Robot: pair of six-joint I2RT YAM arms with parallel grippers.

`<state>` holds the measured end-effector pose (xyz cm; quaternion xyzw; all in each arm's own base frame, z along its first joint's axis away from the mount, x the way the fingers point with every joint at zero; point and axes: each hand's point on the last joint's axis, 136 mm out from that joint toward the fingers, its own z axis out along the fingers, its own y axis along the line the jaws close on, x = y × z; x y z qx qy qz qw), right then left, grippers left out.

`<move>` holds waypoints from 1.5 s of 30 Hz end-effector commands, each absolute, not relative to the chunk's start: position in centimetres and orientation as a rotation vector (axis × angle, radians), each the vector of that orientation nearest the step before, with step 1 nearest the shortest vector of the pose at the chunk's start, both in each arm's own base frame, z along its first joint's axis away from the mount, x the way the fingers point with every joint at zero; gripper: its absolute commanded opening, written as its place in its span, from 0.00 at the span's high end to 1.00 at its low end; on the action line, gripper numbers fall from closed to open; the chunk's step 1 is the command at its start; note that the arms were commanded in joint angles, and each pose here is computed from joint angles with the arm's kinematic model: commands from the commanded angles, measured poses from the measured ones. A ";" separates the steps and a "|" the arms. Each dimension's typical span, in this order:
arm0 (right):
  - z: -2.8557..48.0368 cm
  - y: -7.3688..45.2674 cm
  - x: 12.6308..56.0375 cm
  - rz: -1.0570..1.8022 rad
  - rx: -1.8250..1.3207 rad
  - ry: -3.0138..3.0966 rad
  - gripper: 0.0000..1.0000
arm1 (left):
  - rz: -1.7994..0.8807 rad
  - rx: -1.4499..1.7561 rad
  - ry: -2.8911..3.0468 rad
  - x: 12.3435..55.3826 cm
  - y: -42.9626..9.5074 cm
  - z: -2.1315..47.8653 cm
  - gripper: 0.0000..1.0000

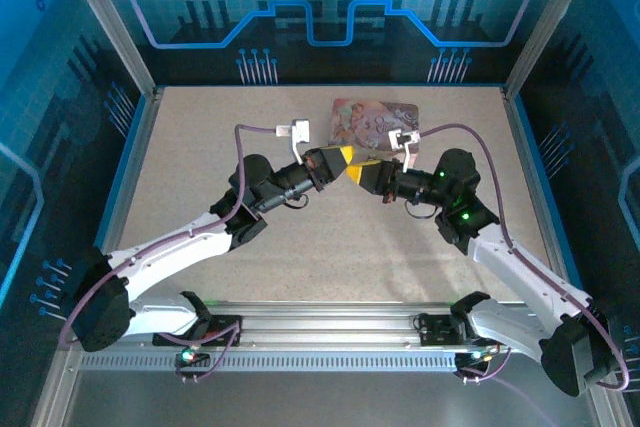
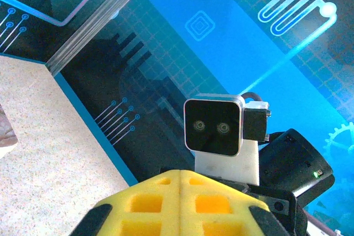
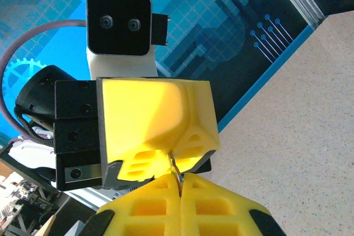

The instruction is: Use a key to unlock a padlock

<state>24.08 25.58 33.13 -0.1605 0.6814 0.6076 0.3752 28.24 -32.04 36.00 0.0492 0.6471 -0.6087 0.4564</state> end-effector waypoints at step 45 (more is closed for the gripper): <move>19.1 6.1 19.8 0.352 0.218 2.473 1.00 | -0.935 0.467 2.142 41.6 -41.1 25.6 0.01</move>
